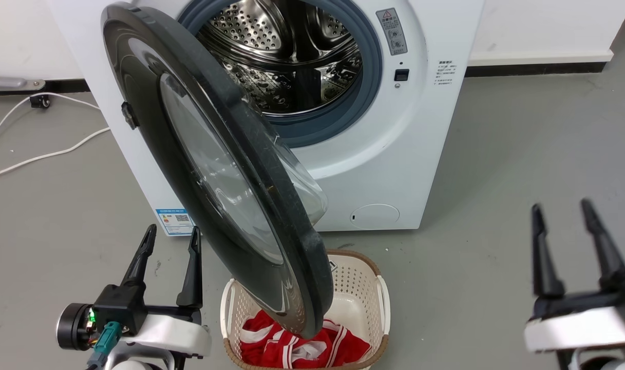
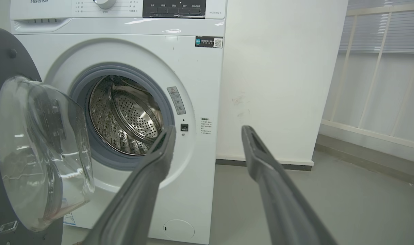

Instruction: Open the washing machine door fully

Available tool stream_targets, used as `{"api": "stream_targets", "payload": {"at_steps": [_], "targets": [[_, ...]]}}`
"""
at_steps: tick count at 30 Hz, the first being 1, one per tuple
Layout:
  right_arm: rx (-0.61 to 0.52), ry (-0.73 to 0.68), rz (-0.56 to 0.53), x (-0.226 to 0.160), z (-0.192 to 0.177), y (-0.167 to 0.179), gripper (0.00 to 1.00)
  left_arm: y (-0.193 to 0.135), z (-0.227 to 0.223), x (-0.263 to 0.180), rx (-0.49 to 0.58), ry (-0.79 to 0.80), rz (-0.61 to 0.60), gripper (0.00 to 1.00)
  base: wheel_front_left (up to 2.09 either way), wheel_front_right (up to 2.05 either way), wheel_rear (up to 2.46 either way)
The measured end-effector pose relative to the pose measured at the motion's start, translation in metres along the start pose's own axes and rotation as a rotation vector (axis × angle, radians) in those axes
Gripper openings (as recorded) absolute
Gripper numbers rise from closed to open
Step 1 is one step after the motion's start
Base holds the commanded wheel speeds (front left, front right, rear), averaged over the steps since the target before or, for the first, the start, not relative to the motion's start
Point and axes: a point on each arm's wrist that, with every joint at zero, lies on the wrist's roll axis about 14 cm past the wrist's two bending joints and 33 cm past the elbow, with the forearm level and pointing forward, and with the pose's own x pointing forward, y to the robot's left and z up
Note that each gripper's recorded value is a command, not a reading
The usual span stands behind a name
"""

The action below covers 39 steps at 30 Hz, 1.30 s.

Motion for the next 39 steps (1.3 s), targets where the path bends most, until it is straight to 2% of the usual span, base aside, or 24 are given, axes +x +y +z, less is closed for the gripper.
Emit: {"api": "stream_targets", "payload": {"at_steps": [4, 10, 24, 25, 26, 27, 28, 39], "targets": [[-0.021, 0.085, 0.024, -0.014, -0.02, 0.013, 1.0, -0.001, 0.001, 0.0, 0.01, -0.003, -0.004, 1.0, 0.0, 0.0, 0.0], [-0.003, 0.16, 0.013, -0.025, -0.047, 0.012, 1.0, -0.001, 0.001, 0.0, 0.011, -0.003, -0.006, 1.0, 0.0, 0.0, 0.0], [0.043, 0.154, 0.003, -0.023, -0.054, 0.012, 1.0, -0.001, 0.001, 0.0, 0.012, -0.001, -0.009, 1.0, 0.0, 0.0, 0.0], [0.044, 0.154, 0.003, -0.023, -0.054, 0.012, 1.0, -0.001, 0.001, 0.0, 0.012, -0.001, -0.01, 0.87, 0.0, 0.0, 0.0], [0.045, 0.153, 0.003, -0.023, -0.054, 0.012, 1.0, -0.001, 0.0, 0.0, 0.013, 0.0, -0.011, 0.6, 0.0, 0.0, 0.0], [0.045, 0.152, 0.003, -0.023, -0.054, 0.012, 1.0, -0.002, 0.0, 0.0, 0.014, 0.0, -0.013, 0.41, 0.0, 0.0, 0.0], [0.046, 0.152, 0.003, -0.023, -0.054, 0.012, 1.0, -0.001, 0.0, 0.0, 0.015, 0.001, -0.013, 0.0, 0.0, 0.0, 0.0], [0.064, 0.149, -0.001, -0.023, -0.054, 0.012, 1.0, 0.0, 0.007, 0.002, 0.022, -0.021, -0.013, 0.0, 0.0, 0.0, 0.0]]}}
